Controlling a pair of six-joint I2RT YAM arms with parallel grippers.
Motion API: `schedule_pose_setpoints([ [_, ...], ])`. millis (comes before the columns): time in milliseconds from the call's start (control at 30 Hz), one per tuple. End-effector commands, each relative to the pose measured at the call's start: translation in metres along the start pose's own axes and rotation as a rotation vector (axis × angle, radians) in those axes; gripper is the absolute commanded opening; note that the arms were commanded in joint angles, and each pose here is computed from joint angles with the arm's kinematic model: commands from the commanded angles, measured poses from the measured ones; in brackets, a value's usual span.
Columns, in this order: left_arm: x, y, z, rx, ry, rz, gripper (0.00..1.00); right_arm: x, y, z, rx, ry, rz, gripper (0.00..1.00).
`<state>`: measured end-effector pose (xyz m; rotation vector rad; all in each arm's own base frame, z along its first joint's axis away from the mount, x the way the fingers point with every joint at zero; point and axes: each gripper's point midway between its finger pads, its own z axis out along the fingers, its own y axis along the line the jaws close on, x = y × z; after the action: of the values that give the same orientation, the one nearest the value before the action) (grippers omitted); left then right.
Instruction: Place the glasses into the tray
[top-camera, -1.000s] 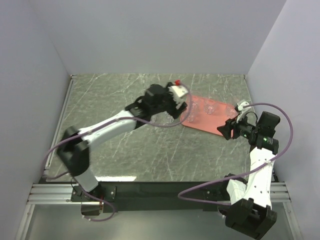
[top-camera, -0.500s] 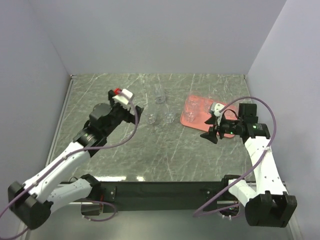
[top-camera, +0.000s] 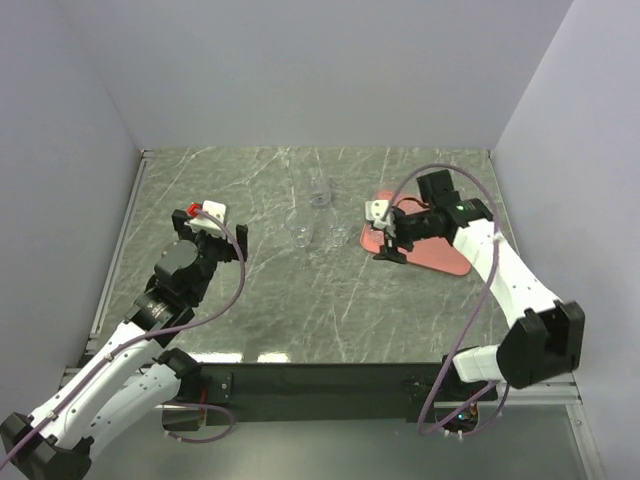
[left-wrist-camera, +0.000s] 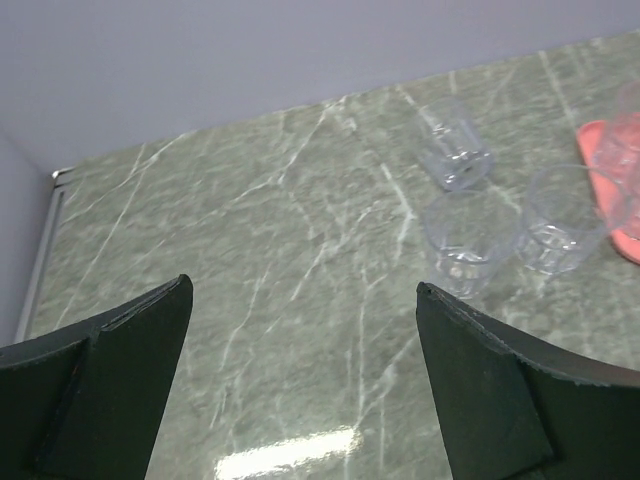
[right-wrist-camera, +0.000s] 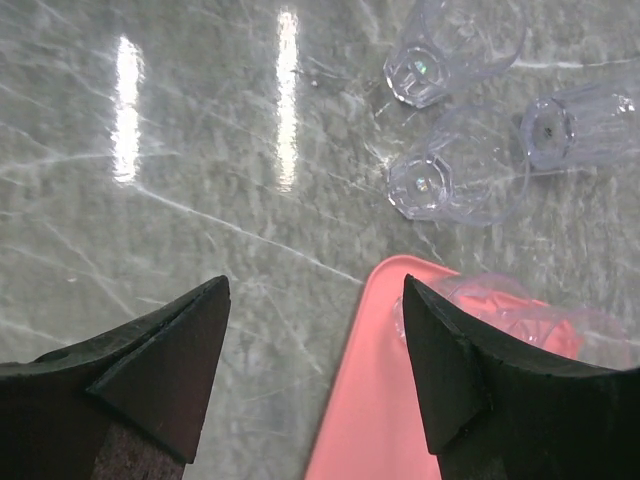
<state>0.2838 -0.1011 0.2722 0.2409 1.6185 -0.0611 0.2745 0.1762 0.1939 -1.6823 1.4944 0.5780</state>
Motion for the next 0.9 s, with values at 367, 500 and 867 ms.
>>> schedule_pose_setpoints([
  [367,-0.002,0.033,0.011,-0.143,0.015,-0.12,0.99,0.005,-0.051,0.082,-0.042,0.2,-0.089,0.68],
  [500,-0.002,0.035,0.01,-0.148,0.009,-0.123,0.99,0.013,-0.062,0.097,-0.035,0.245,-0.089,0.66],
  [867,-0.001,0.037,0.011,-0.148,0.01,-0.124,0.99,0.031,-0.08,0.124,-0.054,0.313,-0.051,0.6],
])
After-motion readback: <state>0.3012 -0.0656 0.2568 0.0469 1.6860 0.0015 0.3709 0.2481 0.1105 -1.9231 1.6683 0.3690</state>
